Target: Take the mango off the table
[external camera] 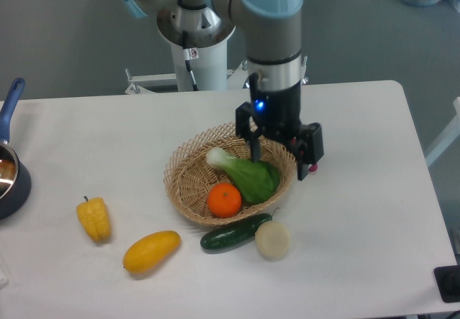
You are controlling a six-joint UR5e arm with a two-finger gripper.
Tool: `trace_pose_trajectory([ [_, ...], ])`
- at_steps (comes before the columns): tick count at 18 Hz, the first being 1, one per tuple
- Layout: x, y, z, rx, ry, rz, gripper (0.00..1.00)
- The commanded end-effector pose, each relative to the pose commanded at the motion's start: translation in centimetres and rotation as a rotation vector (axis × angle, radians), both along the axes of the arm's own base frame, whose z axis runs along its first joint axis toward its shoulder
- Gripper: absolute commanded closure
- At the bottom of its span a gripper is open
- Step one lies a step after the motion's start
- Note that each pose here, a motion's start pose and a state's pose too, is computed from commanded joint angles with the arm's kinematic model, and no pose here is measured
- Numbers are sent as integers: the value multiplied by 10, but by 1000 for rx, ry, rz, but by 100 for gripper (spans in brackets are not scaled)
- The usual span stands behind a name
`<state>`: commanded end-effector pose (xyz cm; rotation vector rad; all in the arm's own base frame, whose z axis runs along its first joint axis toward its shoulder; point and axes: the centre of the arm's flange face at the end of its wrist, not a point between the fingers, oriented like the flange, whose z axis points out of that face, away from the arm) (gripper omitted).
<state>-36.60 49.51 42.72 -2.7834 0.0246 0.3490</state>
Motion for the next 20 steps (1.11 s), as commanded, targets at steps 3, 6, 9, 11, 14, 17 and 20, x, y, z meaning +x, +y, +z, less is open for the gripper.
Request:
trace_pose_trajectory([
  [3,4,16,-13,37,-45,98,0],
  [6,13,44,-22,77,-54,131,0],
  [9,16,68,-28,97,-85,178,0],
  [11,14,84,-26,115,-89,196,0],
  [14,0,99,-8,179,-107,310,0],
  [17,3,105,-14,179,-117,315,0],
  [20,3,108,-14,189,-101,295,0],
])
